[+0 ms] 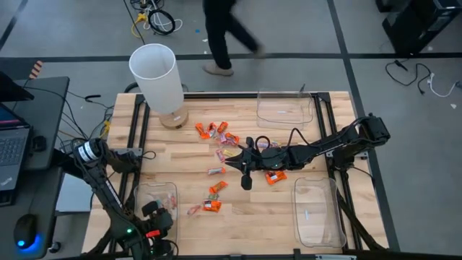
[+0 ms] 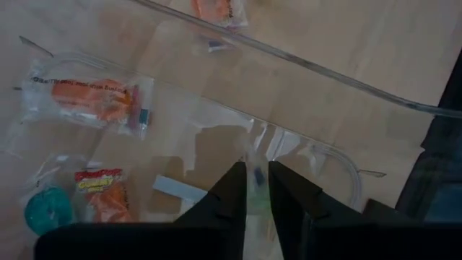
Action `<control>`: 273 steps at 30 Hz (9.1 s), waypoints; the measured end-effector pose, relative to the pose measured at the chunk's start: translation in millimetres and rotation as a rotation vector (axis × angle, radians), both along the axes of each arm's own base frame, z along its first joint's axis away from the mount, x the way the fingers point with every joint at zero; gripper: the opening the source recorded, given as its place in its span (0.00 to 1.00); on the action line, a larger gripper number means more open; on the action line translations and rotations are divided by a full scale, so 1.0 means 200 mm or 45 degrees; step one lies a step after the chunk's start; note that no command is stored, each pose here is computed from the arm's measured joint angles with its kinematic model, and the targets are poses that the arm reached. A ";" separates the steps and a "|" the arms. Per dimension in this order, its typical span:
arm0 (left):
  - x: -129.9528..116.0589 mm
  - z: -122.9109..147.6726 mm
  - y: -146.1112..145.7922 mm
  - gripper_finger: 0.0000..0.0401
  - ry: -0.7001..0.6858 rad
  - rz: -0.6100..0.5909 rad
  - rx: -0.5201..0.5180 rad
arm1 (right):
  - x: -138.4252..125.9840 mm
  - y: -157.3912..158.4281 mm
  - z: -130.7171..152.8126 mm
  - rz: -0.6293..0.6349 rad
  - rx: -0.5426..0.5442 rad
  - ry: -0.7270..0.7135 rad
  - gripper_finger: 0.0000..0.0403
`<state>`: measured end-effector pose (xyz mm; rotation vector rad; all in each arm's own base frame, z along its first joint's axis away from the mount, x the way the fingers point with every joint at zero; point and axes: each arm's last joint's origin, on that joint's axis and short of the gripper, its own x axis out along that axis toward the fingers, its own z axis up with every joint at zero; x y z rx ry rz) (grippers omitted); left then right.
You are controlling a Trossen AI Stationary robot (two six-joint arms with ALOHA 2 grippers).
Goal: Sort candy
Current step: Put the green gummy into the bottom left transparent bin, then put the orange gummy into the bottom left transparent bin
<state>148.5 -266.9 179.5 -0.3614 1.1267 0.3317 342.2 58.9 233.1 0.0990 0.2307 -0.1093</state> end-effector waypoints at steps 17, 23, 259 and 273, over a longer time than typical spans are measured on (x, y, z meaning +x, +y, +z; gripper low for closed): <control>-0.02 0.32 0.14 0.18 -0.179 -0.014 0.357 | 0.01 -0.04 0.00 -0.026 -0.003 -0.005 0.08; 0.00 0.44 0.19 0.18 -0.235 -0.081 0.578 | 0.02 -0.09 0.03 -0.072 0.010 -0.023 0.08; -0.11 0.60 0.91 0.00 -0.595 -0.482 -0.155 | 0.50 0.14 -0.38 -0.737 -1.009 0.633 0.20; -0.19 0.46 0.69 0.00 -0.065 -0.468 -0.500 | 0.51 0.05 -0.40 -0.718 -0.873 0.641 0.20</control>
